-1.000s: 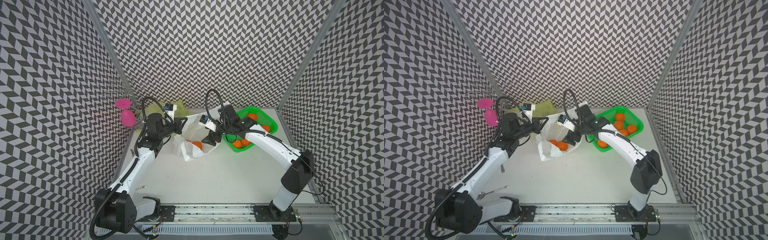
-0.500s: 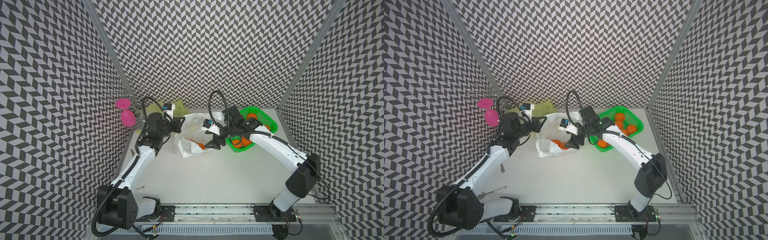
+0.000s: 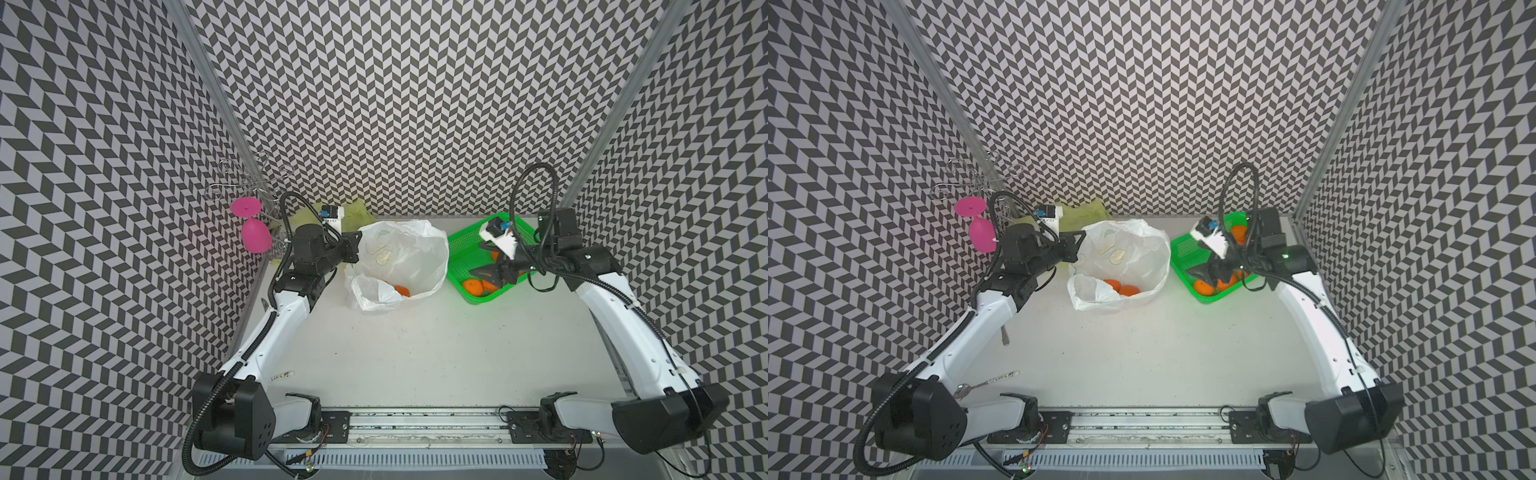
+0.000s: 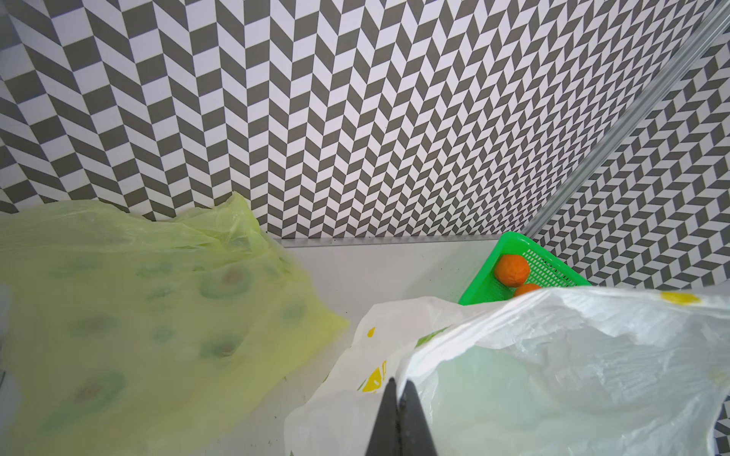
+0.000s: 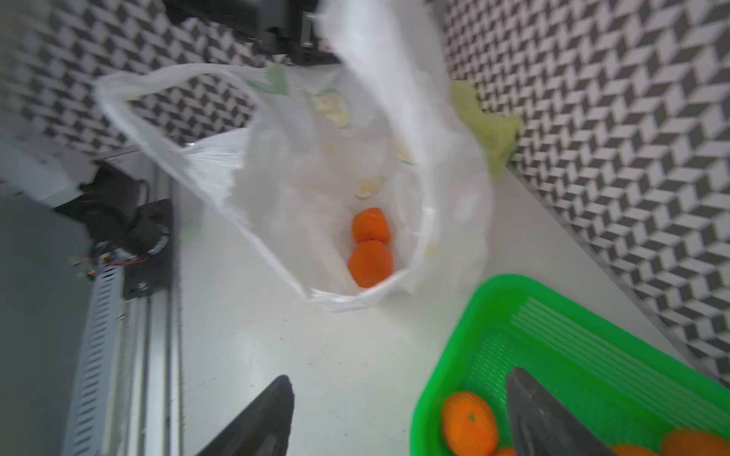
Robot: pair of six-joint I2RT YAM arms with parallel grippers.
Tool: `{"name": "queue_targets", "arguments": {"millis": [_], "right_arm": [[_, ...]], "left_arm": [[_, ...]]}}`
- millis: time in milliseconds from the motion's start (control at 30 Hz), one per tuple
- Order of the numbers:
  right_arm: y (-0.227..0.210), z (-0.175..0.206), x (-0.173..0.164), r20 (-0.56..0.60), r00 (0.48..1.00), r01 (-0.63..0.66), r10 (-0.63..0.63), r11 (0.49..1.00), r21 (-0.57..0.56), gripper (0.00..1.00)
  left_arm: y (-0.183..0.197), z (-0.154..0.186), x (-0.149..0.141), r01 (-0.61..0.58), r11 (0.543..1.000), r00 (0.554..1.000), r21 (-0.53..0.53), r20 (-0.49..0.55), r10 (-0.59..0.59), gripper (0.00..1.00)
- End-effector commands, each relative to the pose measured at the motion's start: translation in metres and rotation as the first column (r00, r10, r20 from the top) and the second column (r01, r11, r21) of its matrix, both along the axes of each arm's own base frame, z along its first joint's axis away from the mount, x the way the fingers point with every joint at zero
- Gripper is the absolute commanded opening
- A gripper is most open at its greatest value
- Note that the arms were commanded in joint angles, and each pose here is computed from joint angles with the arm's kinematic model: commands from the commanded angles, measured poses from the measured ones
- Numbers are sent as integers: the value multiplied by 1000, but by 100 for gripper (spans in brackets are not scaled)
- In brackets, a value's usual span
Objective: Place the oranges into plastic bags & tie knots
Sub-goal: Pick up the orange from the basket.
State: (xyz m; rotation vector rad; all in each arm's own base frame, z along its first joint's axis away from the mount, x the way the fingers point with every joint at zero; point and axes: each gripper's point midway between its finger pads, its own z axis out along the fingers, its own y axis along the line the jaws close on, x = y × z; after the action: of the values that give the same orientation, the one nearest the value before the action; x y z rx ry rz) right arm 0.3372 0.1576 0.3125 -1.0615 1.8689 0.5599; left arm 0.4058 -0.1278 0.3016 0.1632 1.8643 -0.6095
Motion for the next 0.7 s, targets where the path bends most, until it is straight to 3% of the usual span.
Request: {"name": "queue_targets", "arguments": {"millis": [0,100,233,367,667], "right_arm": [[-55,-33,74,-14,950,310,-311,949,-52,83],[-77,-72,106,-21,900,429,-436,891,-150,88],[-82,-131,116,-126,868,437,-480,859,-267,93],[-78,-188,108,-187,840,401,-509,815,-418,95],[-82,-247,90,-230,813,358,-535,771,-527,96]], "left_arm": [[2,24,-4,4,1000,999,-14,52,-4,0],[2,25,-9,12,1000,998,-20,63,-11,0],[3,27,-11,10,1000,997,-16,73,-9,0],[3,23,-12,14,1000,998,-22,68,-12,0],[4,23,-15,13,1000,997,-19,74,-12,0]]}}
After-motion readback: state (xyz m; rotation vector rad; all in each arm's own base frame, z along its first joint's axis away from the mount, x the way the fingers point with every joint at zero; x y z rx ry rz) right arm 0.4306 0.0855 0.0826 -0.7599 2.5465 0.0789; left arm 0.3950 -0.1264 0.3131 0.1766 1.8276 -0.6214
